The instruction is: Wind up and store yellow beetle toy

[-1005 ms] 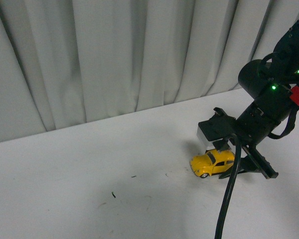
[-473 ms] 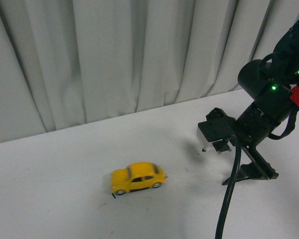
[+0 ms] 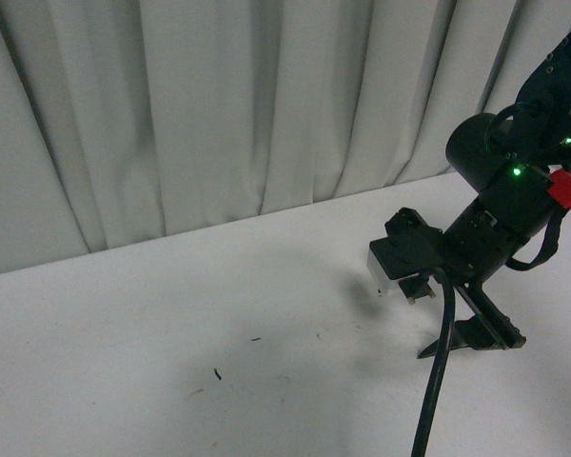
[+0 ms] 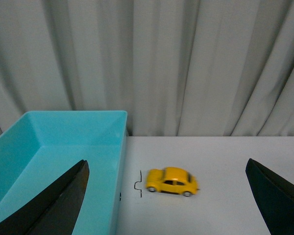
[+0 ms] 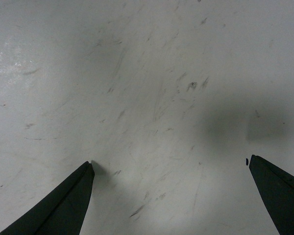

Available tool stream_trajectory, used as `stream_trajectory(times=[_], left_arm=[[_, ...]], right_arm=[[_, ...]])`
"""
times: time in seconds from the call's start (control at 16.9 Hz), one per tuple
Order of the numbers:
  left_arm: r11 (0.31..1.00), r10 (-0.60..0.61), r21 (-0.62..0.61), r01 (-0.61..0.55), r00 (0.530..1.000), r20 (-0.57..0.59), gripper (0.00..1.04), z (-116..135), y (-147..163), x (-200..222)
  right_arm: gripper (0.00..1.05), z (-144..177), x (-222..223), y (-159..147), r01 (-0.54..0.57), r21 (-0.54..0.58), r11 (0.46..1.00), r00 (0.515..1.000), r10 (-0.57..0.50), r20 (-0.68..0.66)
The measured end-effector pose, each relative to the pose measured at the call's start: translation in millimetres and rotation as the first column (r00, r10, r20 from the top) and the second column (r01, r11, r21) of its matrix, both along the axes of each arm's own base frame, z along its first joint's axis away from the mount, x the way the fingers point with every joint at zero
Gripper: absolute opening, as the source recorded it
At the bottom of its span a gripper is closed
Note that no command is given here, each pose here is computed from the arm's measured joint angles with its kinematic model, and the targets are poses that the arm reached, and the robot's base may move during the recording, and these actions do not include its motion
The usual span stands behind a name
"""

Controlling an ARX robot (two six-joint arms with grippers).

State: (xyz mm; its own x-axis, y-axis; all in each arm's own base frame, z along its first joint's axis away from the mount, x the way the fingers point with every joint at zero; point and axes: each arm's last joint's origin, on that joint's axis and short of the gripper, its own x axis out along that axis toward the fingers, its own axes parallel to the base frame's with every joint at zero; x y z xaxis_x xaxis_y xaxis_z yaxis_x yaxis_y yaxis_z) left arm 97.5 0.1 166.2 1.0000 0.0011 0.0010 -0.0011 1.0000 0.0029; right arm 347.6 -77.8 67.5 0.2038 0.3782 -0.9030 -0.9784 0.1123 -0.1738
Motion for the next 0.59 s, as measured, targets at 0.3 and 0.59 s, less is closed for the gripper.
stream_trajectory(times=[0.3, 0.59], left_arm=[[1.000, 0.000, 0.000, 0.000, 1.000, 0.000, 0.98, 0, 0, 0], [1.000, 0.000, 0.000, 0.000, 1.000, 0.000, 0.98, 0, 0, 0]], right_arm=[[0.98, 49, 1, 0, -0.011, -0.015, 1.000, 0.986, 0.013, 0.164], [0.98, 132, 1, 6, 0.008, -0.033, 0.999, 0.862, 0.010, 0.508]])
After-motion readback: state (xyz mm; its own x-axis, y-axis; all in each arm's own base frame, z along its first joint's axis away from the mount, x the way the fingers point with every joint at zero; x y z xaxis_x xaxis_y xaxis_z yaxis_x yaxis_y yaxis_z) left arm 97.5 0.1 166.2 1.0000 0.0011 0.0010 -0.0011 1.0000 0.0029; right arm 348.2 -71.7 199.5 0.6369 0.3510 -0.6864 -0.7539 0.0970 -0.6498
